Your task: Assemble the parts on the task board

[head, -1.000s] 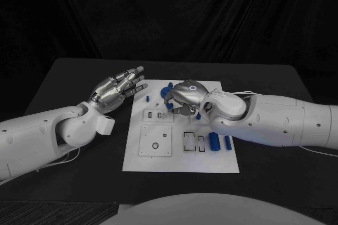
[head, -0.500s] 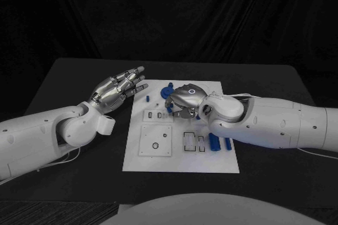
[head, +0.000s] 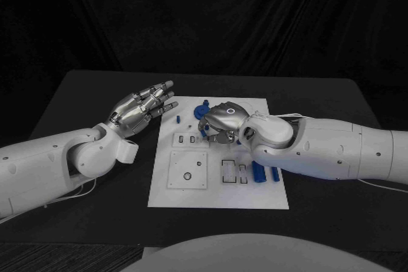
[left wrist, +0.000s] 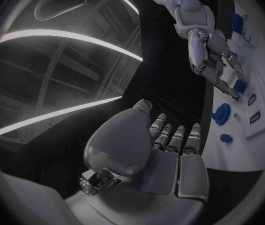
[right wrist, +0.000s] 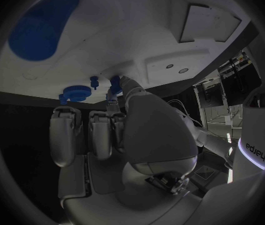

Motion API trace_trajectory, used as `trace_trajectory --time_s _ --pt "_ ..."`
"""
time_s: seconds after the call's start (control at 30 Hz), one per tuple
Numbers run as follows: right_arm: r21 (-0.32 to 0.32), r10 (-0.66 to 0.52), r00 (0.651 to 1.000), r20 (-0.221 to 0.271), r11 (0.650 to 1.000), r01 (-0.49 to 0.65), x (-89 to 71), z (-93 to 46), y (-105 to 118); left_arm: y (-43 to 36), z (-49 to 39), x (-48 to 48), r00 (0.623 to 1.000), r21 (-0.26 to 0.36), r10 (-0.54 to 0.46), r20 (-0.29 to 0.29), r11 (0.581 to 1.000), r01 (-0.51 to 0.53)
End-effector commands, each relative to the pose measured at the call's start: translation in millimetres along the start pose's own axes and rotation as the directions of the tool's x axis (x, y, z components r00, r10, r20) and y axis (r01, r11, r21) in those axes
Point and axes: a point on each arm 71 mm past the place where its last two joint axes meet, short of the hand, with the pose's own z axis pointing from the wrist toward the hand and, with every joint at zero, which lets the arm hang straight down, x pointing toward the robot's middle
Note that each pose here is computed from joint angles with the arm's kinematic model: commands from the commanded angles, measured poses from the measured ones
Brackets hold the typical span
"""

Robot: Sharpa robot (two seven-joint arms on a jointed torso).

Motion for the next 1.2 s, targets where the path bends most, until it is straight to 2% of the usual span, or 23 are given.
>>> trace_trajectory --time_s 0.03,0.5,0.67,0.97,1.2 --pt "0.01 -0.009 1.0 -0.027 1.0 0.01 4.9 -1.2 -0.1 0.3 0.3 1.5 1.0 0.008 -0.01 -0.013 1.0 0.01" --pt "0.011 0.012 1.0 -0.016 1.0 -0.012 5.0 -3.2 0.5 2.0 0.2 0.8 1.0 0.0 -0.011 -0.013 1.0 0.011" --pt "0.038 0.075 0.997 -0.01 0.997 -0.074 5.1 -4.5 -1.4 2.8 0.0 0.3 1.0 -0.007 -0.011 -0.011 1.0 0.011" --pt "0.1 0.216 0.976 -0.039 0.972 -0.211 9.7 -7.8 -7.2 4.0 -0.5 -0.1 1.0 -0.015 -0.012 -0.011 1.0 0.012" --pt "0.096 0.255 0.967 -0.027 0.963 -0.251 9.6 -8.9 -7.5 5.0 -0.3 0.2 1.0 -0.018 -0.014 -0.012 1.0 0.014"
